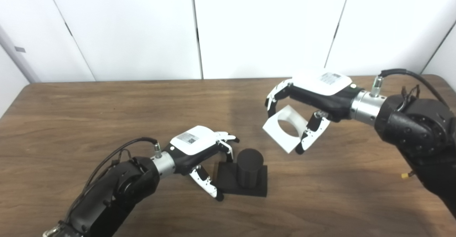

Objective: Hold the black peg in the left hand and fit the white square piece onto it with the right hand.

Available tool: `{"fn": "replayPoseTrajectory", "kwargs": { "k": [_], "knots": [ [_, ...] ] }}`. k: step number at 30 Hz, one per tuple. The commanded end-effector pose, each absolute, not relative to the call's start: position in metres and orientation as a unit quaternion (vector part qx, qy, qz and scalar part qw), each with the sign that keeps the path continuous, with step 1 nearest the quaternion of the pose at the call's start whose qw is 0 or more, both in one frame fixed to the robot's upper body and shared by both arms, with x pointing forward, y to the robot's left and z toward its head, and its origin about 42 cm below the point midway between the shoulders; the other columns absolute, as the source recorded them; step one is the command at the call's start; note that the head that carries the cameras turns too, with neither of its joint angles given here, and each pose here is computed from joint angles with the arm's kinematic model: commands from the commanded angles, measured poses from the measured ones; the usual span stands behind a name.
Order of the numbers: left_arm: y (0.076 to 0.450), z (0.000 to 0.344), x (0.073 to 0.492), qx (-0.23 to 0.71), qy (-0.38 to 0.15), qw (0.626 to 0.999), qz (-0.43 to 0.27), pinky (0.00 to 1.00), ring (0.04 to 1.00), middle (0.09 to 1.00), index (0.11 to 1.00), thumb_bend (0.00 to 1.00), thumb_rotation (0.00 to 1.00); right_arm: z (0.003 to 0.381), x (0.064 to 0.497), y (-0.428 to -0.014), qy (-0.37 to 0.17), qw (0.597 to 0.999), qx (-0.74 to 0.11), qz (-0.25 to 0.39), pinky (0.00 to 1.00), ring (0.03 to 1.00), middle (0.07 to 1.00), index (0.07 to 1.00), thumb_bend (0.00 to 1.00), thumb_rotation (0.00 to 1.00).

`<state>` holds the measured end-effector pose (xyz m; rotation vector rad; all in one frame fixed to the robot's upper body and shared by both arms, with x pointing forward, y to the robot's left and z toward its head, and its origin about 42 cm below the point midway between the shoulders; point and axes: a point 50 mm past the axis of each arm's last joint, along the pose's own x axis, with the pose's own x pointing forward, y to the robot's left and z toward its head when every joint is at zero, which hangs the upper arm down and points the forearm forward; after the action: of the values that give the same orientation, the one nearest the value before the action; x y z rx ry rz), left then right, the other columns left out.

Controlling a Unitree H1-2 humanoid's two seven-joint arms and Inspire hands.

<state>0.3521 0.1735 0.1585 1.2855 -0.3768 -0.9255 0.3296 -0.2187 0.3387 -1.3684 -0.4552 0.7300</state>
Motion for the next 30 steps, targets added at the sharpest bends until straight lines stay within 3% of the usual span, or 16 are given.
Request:
{"fn": "replayPoseTrajectory", "kwargs": {
  "k": [1, 30],
  "knots": [
    [0.177, 0.133, 0.346, 0.609, -0.105, 0.649, -0.444, 0.86, 0.925, 0.922, 0.493, 0.52, 0.07, 0.364, 0.326, -0.210, -0.251, 0.677, -0.617, 0.315, 0.73, 0.793, 0.741, 0.478, 0.52, 0.13],
    [0.174, 0.137, 0.344, 0.607, -0.113, 0.649, -0.443, 0.85, 0.925, 0.926, 0.493, 0.52, 0.07, 0.341, 0.325, -0.183, -0.261, 0.677, -0.589, 0.357, 0.73, 0.791, 0.740, 0.477, 0.52, 0.13]
  ]
}}
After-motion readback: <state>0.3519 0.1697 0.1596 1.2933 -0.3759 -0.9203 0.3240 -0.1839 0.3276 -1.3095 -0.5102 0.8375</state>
